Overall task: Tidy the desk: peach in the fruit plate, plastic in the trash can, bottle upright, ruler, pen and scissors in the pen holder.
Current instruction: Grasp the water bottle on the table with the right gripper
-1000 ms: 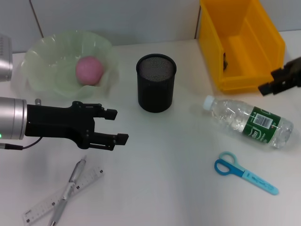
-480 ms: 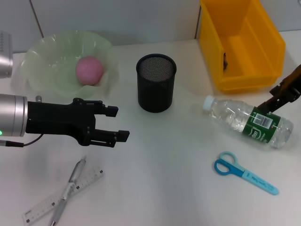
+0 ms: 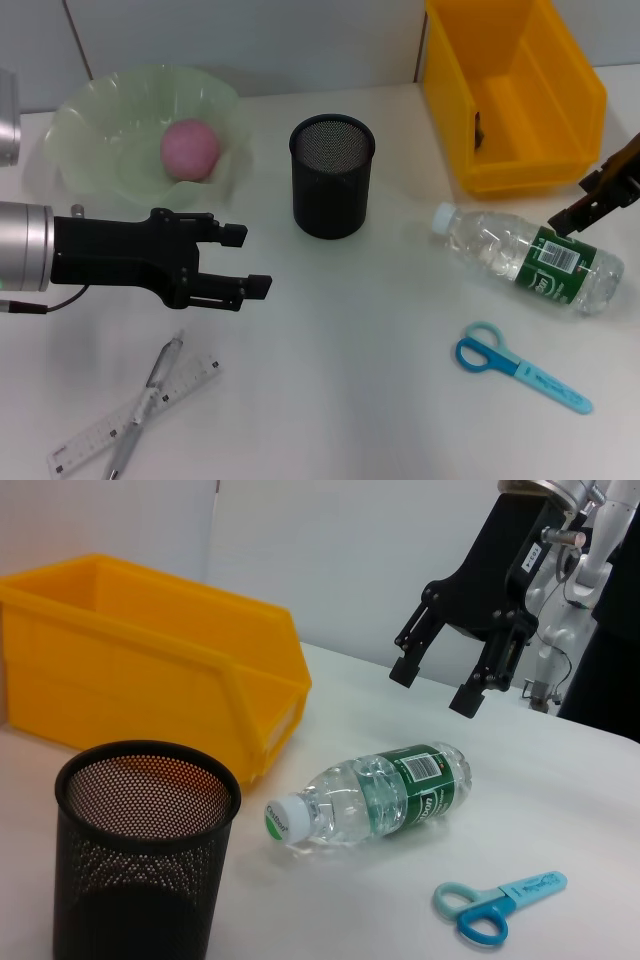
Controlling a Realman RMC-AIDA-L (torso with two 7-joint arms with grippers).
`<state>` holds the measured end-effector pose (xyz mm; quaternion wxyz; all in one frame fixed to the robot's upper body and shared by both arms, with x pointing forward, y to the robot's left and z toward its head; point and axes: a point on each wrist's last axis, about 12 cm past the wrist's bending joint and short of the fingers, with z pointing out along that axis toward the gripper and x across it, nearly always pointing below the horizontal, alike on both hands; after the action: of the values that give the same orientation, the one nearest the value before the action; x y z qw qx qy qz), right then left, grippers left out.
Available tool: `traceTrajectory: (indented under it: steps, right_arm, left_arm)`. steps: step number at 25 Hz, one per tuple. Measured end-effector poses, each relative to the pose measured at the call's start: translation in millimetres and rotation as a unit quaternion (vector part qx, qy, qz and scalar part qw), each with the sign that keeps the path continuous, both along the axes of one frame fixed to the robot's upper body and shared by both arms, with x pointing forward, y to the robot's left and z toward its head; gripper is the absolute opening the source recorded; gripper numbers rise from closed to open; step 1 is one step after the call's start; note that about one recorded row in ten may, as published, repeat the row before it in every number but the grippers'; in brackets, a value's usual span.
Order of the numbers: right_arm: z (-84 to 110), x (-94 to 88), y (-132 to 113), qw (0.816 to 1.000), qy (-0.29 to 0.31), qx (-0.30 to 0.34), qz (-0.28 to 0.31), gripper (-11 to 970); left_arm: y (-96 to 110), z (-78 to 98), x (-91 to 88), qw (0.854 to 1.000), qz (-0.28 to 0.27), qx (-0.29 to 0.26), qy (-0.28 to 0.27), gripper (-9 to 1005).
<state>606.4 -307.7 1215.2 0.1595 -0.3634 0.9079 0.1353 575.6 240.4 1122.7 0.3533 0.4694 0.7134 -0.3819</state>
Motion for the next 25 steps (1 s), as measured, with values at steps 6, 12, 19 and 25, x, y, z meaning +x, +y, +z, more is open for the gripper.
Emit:
traceTrajectory:
  steps: [6,12,19,25]
  right_arm:
    - [-7.2,-1.0,5.3,1.000,0.007,-0.026,0.016,806]
    - [-22.9,1.6,12.5,0.998,0.021,-0.058,0.031,820]
    - [-39.0,6.1,26.7,0.995,0.013,-0.086,0.047,815]
    - [-51.6,10.0,39.4,0.993,0.016,-0.099,0.063,811]
  left_arm:
    - [0.5,-0.1,-0.1,1.000,0.001,0.000,0.000,808]
    - [0.0,-0.1,0.0,1.000,0.001,-0.002,0.000,808]
    - [0.3,-0.4,-0.2,1.000,0.002,-0.001,0.001,809]
    - [0.9,-0.7,-0.5,1.000,0.002,-0.001,0.001,809]
